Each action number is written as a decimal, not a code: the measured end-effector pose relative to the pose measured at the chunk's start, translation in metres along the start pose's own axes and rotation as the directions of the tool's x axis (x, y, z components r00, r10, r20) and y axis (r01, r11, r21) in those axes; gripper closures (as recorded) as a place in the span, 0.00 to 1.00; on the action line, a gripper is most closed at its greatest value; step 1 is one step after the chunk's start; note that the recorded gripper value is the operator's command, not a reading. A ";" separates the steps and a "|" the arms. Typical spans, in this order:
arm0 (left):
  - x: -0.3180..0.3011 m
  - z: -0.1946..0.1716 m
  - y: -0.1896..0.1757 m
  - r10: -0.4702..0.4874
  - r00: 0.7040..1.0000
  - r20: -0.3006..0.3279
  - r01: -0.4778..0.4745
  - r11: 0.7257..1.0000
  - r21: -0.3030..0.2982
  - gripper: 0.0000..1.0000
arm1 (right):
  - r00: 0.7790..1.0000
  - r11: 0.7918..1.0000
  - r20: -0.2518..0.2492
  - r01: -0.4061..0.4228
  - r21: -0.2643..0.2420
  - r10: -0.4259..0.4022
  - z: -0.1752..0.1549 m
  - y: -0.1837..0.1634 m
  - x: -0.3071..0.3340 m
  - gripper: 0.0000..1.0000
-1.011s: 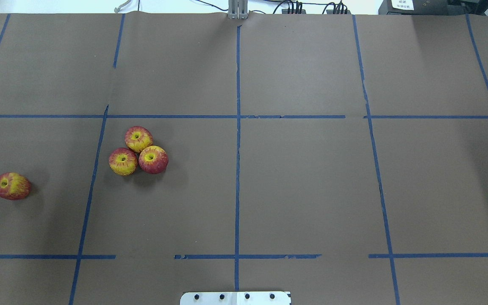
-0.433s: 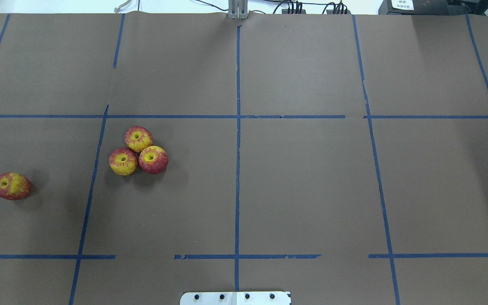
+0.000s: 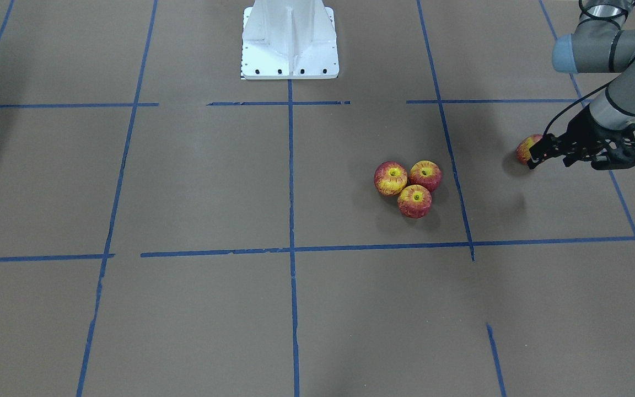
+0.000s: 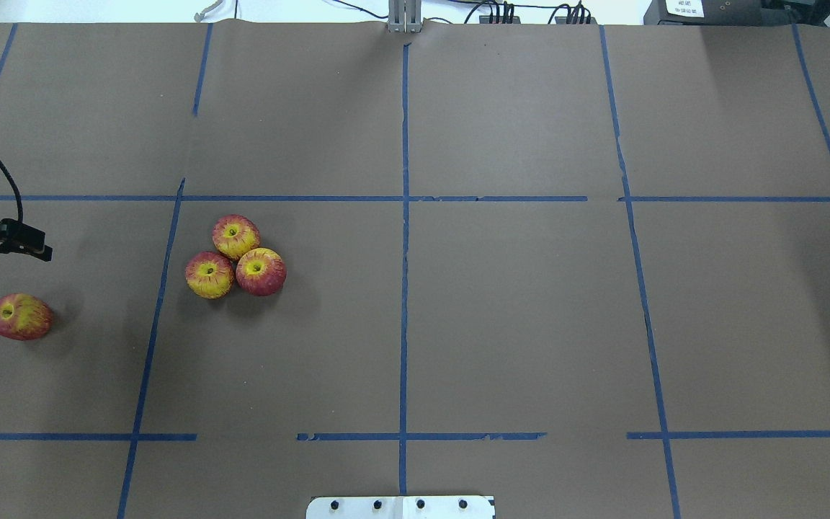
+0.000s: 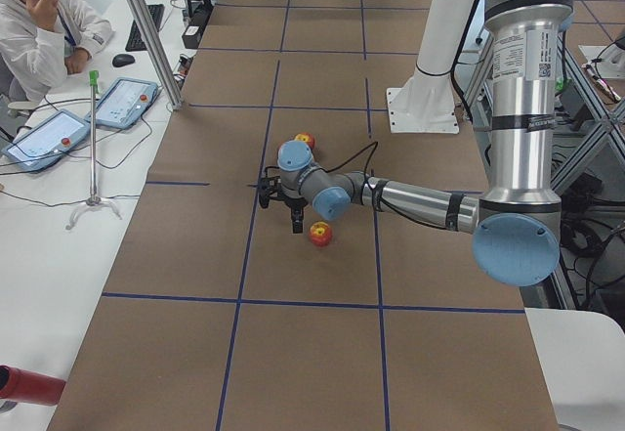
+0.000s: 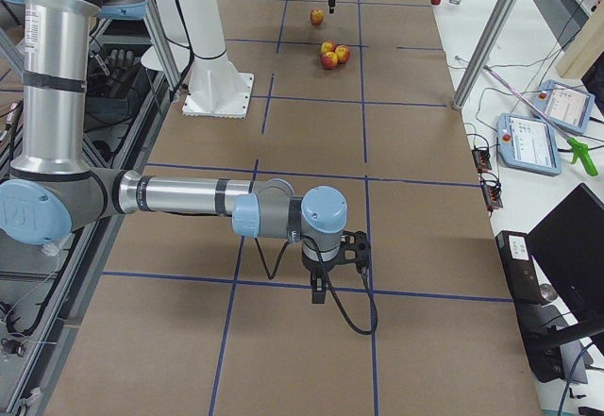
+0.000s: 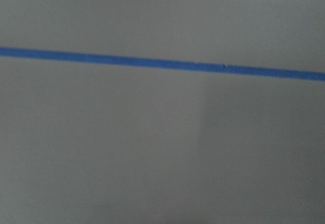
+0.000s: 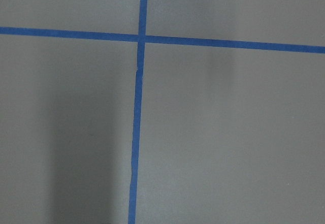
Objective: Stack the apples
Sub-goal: 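Move the left gripper down over the lone red-and-yellow apple, then close the left gripper on the lone apple and lift it, then carry the held apple with the left gripper over the three-apple cluster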
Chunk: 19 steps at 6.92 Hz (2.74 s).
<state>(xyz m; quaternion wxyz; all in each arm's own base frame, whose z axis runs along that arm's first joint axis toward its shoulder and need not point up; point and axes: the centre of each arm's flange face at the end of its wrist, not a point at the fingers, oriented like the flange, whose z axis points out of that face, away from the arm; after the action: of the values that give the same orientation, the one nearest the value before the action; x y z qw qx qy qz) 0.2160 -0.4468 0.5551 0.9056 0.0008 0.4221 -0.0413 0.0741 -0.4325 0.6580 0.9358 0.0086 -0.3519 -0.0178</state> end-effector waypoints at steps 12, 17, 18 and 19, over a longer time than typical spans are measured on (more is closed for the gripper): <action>-0.026 0.051 0.057 0.061 0.997 0.044 -0.058 0.995 -0.075 1.00 | 1.000 1.000 0.000 0.000 0.000 0.000 0.000 0.000 0.000 0.00; 0.097 -0.043 0.049 -0.030 0.992 -0.126 0.033 0.999 0.026 1.00 | 1.000 1.000 0.000 0.000 0.000 0.000 0.000 0.000 0.000 0.00; 0.143 -0.050 0.031 -0.086 0.989 -0.118 0.088 0.996 0.011 1.00 | 1.000 1.000 0.000 0.000 0.000 0.000 0.000 0.000 0.000 0.00; 0.196 -0.053 0.015 -0.132 0.987 -0.089 0.132 0.991 -0.009 1.00 | 1.000 1.000 0.000 0.000 0.000 0.000 0.000 0.000 0.000 0.00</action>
<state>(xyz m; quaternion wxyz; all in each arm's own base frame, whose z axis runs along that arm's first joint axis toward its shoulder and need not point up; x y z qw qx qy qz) 0.3022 -0.4446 0.3704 0.8812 -0.0266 0.4613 -0.1004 0.0741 -0.4325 0.6579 0.9358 0.0086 -0.3519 -0.0178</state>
